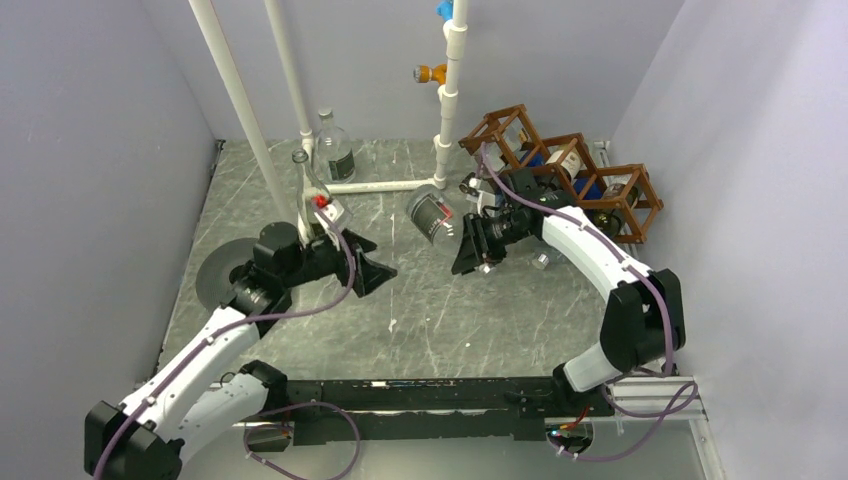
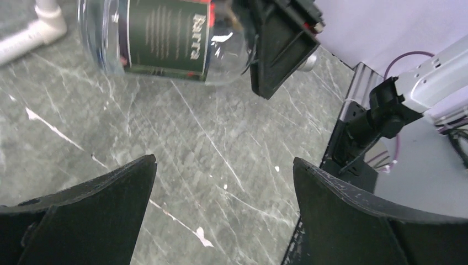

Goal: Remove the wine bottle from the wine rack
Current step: Place the wine bottle at the center of the board, then adjust the wine bottle at the center of the board.

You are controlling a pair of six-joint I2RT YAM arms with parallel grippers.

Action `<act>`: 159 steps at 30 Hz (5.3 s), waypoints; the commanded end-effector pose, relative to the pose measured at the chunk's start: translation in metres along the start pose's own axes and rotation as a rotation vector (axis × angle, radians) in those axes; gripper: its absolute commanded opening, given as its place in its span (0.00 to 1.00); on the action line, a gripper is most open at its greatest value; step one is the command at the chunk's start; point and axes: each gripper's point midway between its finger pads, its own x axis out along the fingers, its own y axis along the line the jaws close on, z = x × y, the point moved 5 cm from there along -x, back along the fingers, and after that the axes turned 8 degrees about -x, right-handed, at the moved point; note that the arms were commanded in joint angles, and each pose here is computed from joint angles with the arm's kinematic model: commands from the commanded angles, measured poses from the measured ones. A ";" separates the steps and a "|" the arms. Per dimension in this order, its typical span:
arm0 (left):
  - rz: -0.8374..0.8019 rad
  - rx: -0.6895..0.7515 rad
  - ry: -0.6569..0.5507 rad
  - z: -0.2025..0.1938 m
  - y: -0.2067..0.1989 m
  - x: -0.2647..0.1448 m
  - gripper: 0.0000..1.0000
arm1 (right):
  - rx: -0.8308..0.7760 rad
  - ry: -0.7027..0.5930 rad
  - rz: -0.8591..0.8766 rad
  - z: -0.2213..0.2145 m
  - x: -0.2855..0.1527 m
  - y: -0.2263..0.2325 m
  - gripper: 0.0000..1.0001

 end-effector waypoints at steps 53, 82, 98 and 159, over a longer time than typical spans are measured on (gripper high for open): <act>-0.004 0.962 -0.008 -0.076 -0.011 0.092 0.99 | -0.578 0.520 -0.343 -0.028 -0.002 -0.012 0.00; 0.008 0.033 -0.217 -0.064 0.036 0.057 0.96 | -0.633 0.623 -0.438 -0.029 -0.006 -0.020 0.15; -0.032 -0.223 -0.155 -0.086 0.049 0.069 0.91 | -0.644 0.654 -0.456 -0.031 -0.001 -0.022 0.30; 0.068 0.319 -0.086 -0.074 0.013 0.058 0.99 | -1.020 0.151 -0.488 -0.117 -0.027 -0.106 0.77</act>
